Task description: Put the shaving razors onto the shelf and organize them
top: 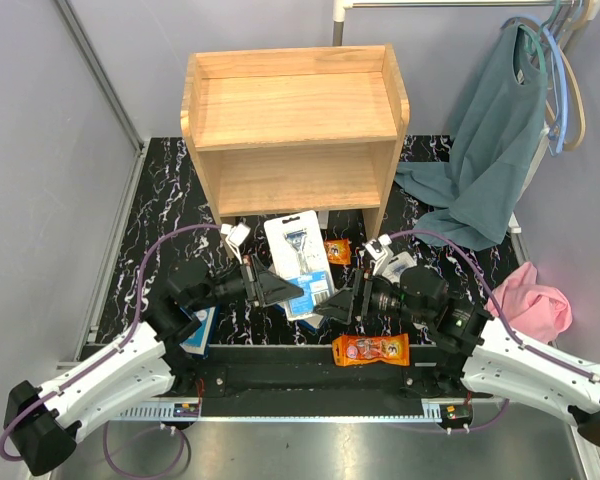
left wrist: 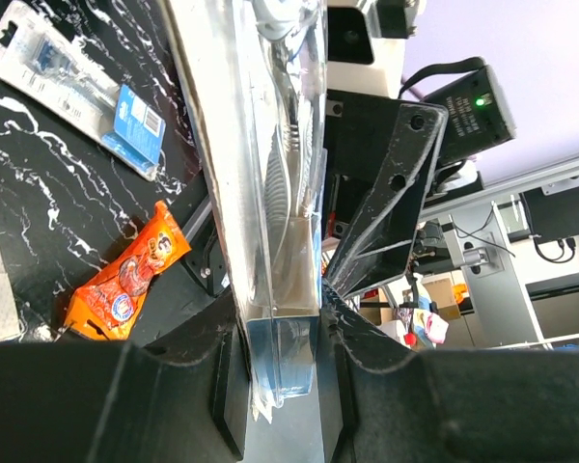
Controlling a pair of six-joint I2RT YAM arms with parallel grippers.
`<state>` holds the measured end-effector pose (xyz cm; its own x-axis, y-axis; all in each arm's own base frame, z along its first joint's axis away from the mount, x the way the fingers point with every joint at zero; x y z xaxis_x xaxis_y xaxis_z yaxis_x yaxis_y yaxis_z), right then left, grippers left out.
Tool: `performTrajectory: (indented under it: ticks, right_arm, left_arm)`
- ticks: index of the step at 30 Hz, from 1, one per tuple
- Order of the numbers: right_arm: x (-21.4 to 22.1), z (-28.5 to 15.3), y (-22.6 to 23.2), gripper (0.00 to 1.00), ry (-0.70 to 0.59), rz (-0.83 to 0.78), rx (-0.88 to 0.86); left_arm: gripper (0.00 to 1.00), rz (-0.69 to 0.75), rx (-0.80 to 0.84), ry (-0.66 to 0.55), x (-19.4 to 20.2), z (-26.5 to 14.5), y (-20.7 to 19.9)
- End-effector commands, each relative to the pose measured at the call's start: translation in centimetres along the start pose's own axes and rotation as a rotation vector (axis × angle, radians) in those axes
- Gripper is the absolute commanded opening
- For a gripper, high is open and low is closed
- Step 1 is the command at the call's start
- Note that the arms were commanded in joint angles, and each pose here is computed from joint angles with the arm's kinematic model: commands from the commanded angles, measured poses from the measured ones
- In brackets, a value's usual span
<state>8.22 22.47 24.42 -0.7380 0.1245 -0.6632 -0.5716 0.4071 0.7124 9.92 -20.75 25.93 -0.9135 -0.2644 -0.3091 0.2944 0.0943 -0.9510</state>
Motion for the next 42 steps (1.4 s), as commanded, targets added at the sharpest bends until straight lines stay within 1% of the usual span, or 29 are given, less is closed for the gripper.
performTrajectory:
  ticks: [1, 5, 10, 12, 15, 16, 18, 21, 22, 24, 26, 27, 28, 29, 30, 31, 32, 33, 34, 35, 36, 37, 38, 39, 40, 41, 42]
  right_arm:
    - [-1.0, -0.1, 1.5, 0.77, -0.094, 0.017, -0.113]
    - [-1.1, -0.1, 1.9, 0.76, -0.118, 0.022, -0.169]
    - [-1.0, -0.1, 1.9, 0.75, -0.125, 0.032, -0.19]
    - [-1.0, -0.1, 1.9, 0.73, -0.132, 0.036, -0.196]
    - [-0.9, -0.1, 2.0, 0.63, -0.125, 0.039, -0.2]
    - [-0.9, -0.1, 1.9, 0.55, -0.123, 0.038, -0.198]
    - [-0.8, -0.2, 1.9, 0.49, -0.116, 0.028, -0.197]
    - [-1.0, -0.5, 1.8, 0.32, -0.131, 0.028, -0.181]
    - [-1.1, -0.7, 1.9, 0.22, -0.14, 0.025, -0.185]
    - [-1.0, -0.7, 1.9, 0.15, -0.142, 0.028, -0.185]
    - [-1.2, -0.8, 2.0, 0.07, -0.147, 0.027, -0.185]
    - [-1.1, -0.7, 1.9, 0.06, -0.146, 0.03, -0.185]
    - [-1.1, -0.7, 2.0, 0.05, -0.145, 0.03, -0.186]
    - [-1.2, -0.7, 2.0, 0.04, -0.15, 0.03, -0.185]
    - [-1.2, -0.7, 2.0, 0.03, -0.15, 0.027, -0.184]
    - [-1.3, -0.8, 2.0, 0.03, -0.151, 0.027, -0.181]
    - [-1.4, -0.8, 2.1, 0.03, -0.153, 0.025, -0.182]
    - [-1.4, -0.8, 2.1, 0.02, -0.153, 0.026, -0.178]
    - [-1.4, -0.9, 2.1, 0.02, -0.154, 0.025, -0.172]
    - [-1.5, -1.0, 2.1, 0.02, -0.157, 0.024, -0.172]
    - [-1.5, -1.0, 2.2, 0.02, -0.158, 0.024, -0.169]
    - [-1.5, -1.0, 1.9, 0.02, -0.155, 0.027, -0.151]
    - [-1.5, -1.1, 2.0, 0.02, -0.157, 0.026, -0.148]
    - [-1.6, -1.1, 2.0, 0.01, -0.159, 0.025, -0.146]
    - [-1.6, -1.2, 2.0, 0.01, -0.165, 0.024, -0.142]
    - [-1.6, -1.3, 1.9, 0.01, -0.165, 0.026, -0.14]
    - [-1.6, -1.3, 1.9, 0.0, -0.168, 0.026, -0.135]
  left_arm:
    - [0.0, 0.054, 0.124, -0.019, -0.3, -0.3, -2.0]
    - [0.0, 0.039, 0.127, -0.022, -0.2, -0.3, -1.6]
    - [0.0, 0.037, 0.126, -0.027, -0.2, -0.2, -1.5]
    - [0.0, 0.033, 0.128, -0.026, -0.2, -0.1, -1.5]
    - [0.0, 0.032, 0.134, -0.032, -0.3, -0.1, -1.5]
    - [0.0, 0.03, 0.133, -0.036, -0.3, -0.1, -1.5]
    - [0.0, 0.032, 0.134, -0.048, -0.4, -0.1, -1.5]
    - [0.0, 0.035, 0.144, -0.052, -0.4, -0.2, -1.7]
    - [0.0, 0.034, 0.145, -0.049, -0.4, -0.2, -1.7]
    - [0.06, 0.035, 0.143, -0.045, -0.4, -0.2, -1.6]
    - [0.14, 0.038, 0.14, -0.038, -0.3, -0.2, -1.6]
    - [0.25, 0.038, 0.133, -0.038, -0.2, -0.3, -1.4]
    - [0.31, 0.045, 0.129, -0.041, -0.2, -0.3, -1.4]
    - [0.4, 0.05, 0.123, -0.041, -0.2, -0.3, -1.4]
    - [0.64, 0.047, 0.097, -0.046, -0.2, -0.4, -1.1]
    - [0.75, 0.069, 0.083, -0.055, -0.4, -0.4, -1.2]
    - [0.82, 0.053, 0.022, -0.049, -0.3, -0.5, -0.4]
    - [0.9, 0.084, -0.006, -0.071, -0.5, -0.7, -0.3]
    - [0.92, 0.098, -0.025, -0.085, -0.7, -0.9, -0.7]
    - [0.94, 0.074, -0.116, -0.078, -0.5, -1.3, 0.3]
    - [0.96, 0.118, -0.182, -0.127, -0.9, -1.9, 0.7]
    - [0.98, 0.14, -0.213, -0.15, -1.3, -2.3, 0.0]
    - [0.98, 0.127, -0.31, -0.143, -1.0, -3.2, 1.0]
    - [0.99, 0.164, -0.362, -0.2, -1.5, -3.9, 1.1]
    - [0.99, 0.175, -0.392, -0.232, -1.8, -4.6, 0.5]
    - [0.99, 0.159, -0.483, -0.231, -1.5, -5.6, 1.3]
    - [0.99, 0.172, -0.542, -0.295, -2.0, -6.5, 1.5]
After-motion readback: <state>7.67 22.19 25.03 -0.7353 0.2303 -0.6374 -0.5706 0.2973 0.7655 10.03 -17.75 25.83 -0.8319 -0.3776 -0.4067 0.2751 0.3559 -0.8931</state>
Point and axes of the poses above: each gripper's point midway between its finger pads, its own z axis out along the fingers, its own y axis along the line the jaws close on, x = y × z, the point moved 7 cm from there along -z, back along the fingers, and after that the axes turned 11 degrees about -z, right-handed, at the moved point
